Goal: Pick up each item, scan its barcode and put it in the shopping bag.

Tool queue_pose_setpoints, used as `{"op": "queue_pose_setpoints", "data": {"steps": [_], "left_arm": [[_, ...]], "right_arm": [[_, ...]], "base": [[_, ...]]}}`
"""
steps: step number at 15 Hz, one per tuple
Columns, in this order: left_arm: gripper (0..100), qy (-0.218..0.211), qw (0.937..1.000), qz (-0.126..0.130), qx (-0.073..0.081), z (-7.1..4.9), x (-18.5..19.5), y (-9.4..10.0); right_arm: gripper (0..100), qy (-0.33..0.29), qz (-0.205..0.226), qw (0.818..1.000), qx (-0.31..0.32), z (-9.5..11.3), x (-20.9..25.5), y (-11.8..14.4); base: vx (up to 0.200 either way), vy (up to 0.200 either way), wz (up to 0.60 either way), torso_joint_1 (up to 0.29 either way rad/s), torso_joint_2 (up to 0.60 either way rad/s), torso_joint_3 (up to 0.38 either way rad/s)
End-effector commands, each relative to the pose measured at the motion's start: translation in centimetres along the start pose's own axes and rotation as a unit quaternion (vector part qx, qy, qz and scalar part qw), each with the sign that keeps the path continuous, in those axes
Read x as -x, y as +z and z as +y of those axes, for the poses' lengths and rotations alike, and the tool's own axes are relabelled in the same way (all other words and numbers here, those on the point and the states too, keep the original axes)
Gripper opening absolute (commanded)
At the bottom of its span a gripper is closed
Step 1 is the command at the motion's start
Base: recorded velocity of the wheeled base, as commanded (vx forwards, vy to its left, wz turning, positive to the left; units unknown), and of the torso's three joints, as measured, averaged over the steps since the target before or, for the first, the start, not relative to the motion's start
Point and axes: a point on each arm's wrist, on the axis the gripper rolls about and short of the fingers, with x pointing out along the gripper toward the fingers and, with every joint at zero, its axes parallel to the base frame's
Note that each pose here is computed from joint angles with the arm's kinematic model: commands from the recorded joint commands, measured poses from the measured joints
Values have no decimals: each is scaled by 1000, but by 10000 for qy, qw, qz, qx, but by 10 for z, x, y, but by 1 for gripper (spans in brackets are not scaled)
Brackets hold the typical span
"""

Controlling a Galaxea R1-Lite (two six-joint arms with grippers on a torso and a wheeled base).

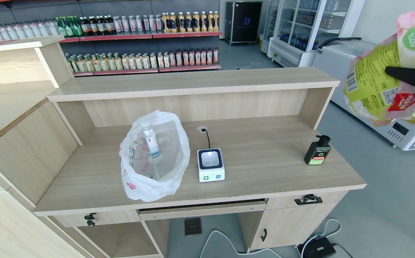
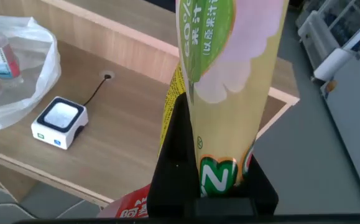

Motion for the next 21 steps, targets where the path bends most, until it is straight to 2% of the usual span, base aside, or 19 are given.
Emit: {"op": "queue_pose_setpoints", "data": {"steps": [1,2,6,9,12,16,17,19,21], "left_arm": [[100,3,10000,2,1,0,0,0],[100,3,10000,2,1,0,0,0],[100,3,10000,2,1,0,0,0],[100,3,10000,2,1,0,0,0],[100,10,10000,2,1,0,0,0],[100,3,10000,2,1,0,0,0],[100,3,10000,2,1,0,0,0],[100,3,10000,2,9,0,0,0],[100,3,10000,2,1,0,0,0]], "right_arm": [[0,119,210,9997,34,4,-9,-14],[0,106,232,9996,121,3,-9,-15],[0,140,313,9973,651,1,-17,-19],[0,204,428,9956,813,0,-28,-27],[0,182,713,9903,1178,-8,-38,-43],[0,307,1033,9800,1671,-15,-56,-66],[0,356,1028,9780,1779,-15,-60,-68],[0,982,752,9703,2080,-15,-65,-81],[0,1349,511,9552,2584,-16,-71,-87]], "base": [[0,0,0,0,0,0],[0,0,0,0,0,0],[0,0,600,5,5,5],[0,0,600,6,1,-1],[0,0,600,4,-1,2],[0,0,0,0,0,0],[0,0,0,0,0,0],[0,0,0,0,0,0],[0,0,0,0,0,0]]}}
